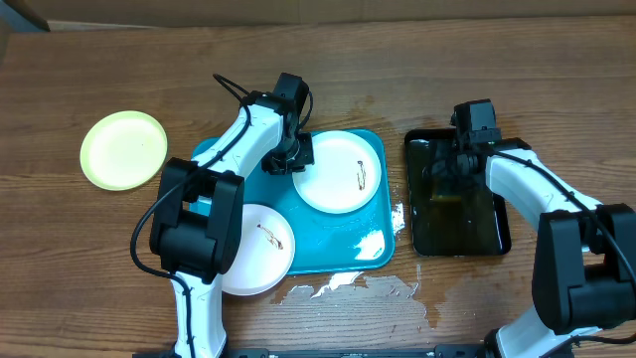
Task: Clean dirty plates on tray and stack at the side
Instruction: 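Grasp the green-and-yellow sponge with the right gripper and lift it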
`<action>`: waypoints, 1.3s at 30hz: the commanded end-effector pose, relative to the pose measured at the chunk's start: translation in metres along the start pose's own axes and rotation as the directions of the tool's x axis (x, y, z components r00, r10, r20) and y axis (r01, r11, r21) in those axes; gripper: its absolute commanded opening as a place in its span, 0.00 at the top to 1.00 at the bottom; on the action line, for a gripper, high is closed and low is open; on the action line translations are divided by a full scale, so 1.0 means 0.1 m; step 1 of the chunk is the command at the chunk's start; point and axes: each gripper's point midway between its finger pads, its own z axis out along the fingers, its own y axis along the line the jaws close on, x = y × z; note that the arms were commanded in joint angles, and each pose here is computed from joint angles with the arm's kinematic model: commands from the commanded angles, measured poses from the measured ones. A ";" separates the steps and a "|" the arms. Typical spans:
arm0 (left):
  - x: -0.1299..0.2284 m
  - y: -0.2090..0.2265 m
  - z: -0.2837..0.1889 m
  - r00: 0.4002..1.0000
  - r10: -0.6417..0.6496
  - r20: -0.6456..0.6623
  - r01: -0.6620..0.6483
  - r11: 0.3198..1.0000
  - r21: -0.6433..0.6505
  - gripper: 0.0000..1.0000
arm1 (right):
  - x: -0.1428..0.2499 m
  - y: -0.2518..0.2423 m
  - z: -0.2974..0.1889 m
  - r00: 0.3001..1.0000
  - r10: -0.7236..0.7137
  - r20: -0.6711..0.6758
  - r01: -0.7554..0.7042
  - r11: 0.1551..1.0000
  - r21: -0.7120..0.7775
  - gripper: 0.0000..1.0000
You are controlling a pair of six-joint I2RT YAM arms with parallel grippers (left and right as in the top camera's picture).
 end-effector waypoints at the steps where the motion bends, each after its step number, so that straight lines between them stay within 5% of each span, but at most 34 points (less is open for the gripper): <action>1: 0.19 0.12 0.29 0.997 -0.024 -0.072 0.020 0.998 -0.053 0.86 | 0.01 -0.04 0.03 1.000 -0.002 0.009 0.002 1.000 0.016 0.43; 5: 0.17 0.11 0.30 0.997 -0.023 -0.067 0.019 0.999 -0.050 0.86 | -0.02 -0.03 0.05 1.000 -0.002 0.028 0.002 1.000 0.009 0.48; 12: 0.17 0.11 0.30 0.998 -0.023 -0.066 0.019 0.999 -0.049 0.87 | -0.01 -0.03 0.06 1.000 -0.002 0.027 0.002 1.000 0.010 0.93; 14: 0.17 0.11 0.30 0.998 -0.023 -0.066 0.019 0.999 -0.049 0.87 | -0.01 -0.03 0.06 1.000 -0.002 0.027 0.002 1.000 0.009 0.90; 16: 0.17 0.11 0.30 0.998 -0.023 -0.066 0.019 0.999 -0.049 0.87 | -0.04 -0.02 0.04 0.999 -0.003 0.037 0.002 1.000 0.006 0.57; 17: 0.17 0.11 0.30 0.998 -0.023 -0.065 0.019 0.999 -0.049 0.87 | -0.07 -0.01 0.02 0.999 -0.002 0.041 0.002 1.000 0.004 0.50; 20: 0.17 0.11 0.30 0.998 -0.022 -0.064 0.019 0.999 -0.049 0.87 | -0.16 0.04 -0.13 0.999 -0.002 0.034 0.002 1.000 -0.004 0.44; 26: 0.17 0.11 0.30 0.998 -0.022 -0.064 0.019 0.999 -0.049 0.87 | -0.03 0.00 -0.37 0.999 0.000 -0.050 0.001 1.000 0.024 0.43; 35: 0.16 0.10 0.31 0.998 -0.022 -0.059 0.019 0.999 -0.046 0.86 | 0.31 -0.12 -0.06 0.996 0.001 -0.090 0.003 0.999 0.036 0.44; 37: 0.16 0.10 0.31 0.998 -0.021 -0.060 0.019 0.999 -0.046 0.87 | 0.34 -0.11 0.01 0.996 0.000 -0.087 0.002 1.000 0.027 0.51; 39: 0.16 0.10 0.31 0.998 -0.021 -0.060 0.019 0.999 -0.046 0.87 | 0.35 -0.12 0.04 0.996 0.000 -0.089 0.003 1.000 0.029 0.70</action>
